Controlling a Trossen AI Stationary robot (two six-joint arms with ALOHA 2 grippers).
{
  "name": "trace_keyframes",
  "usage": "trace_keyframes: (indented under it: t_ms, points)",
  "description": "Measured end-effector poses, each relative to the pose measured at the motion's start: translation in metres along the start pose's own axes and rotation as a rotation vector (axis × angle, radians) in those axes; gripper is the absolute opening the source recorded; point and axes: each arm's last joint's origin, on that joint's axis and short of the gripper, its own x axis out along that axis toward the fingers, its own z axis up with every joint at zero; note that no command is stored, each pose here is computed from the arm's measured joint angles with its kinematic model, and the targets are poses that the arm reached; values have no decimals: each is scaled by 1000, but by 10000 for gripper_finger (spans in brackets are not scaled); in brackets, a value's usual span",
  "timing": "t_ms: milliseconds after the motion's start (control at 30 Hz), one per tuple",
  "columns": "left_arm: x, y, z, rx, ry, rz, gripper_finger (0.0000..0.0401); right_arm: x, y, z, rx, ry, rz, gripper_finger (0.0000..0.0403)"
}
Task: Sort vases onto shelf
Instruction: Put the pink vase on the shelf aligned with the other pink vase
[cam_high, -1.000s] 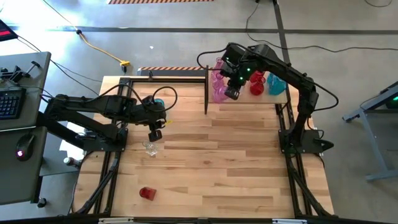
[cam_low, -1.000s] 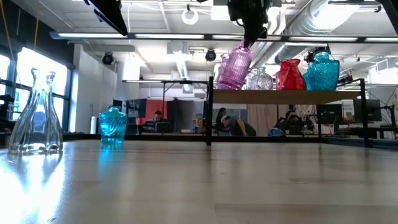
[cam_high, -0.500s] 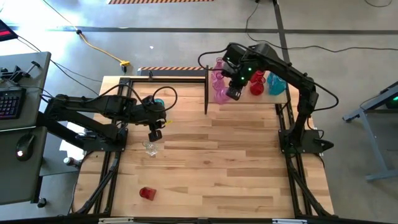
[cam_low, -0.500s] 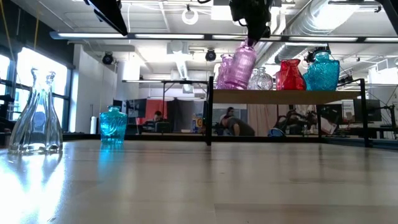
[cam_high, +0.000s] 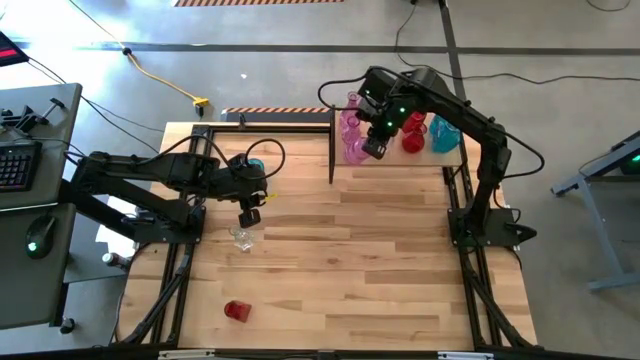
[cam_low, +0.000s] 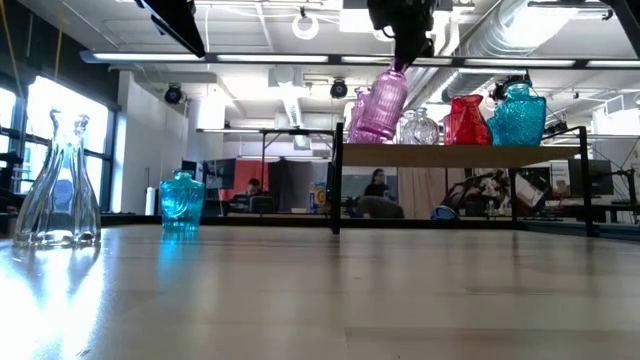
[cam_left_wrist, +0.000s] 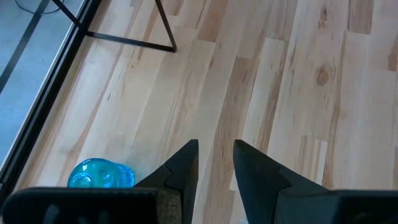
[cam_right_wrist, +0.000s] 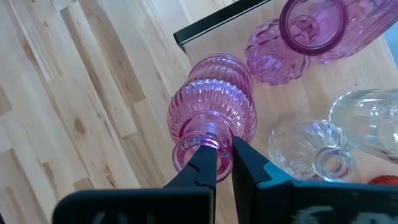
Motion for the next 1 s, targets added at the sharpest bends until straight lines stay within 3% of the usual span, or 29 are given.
trace_keyframes:
  t_ms: [533, 767, 1000]
  points:
    - [0, 0, 0, 0, 0, 0, 90, 9, -1, 5, 12, 11, 2, 1]
    - [0, 0, 0, 0, 0, 0, 90, 9, -2, 6, 26, 2, -19, 30]
    - [0, 0, 0, 0, 0, 0, 90, 9, -2, 7, 28, -9, -18, 33]
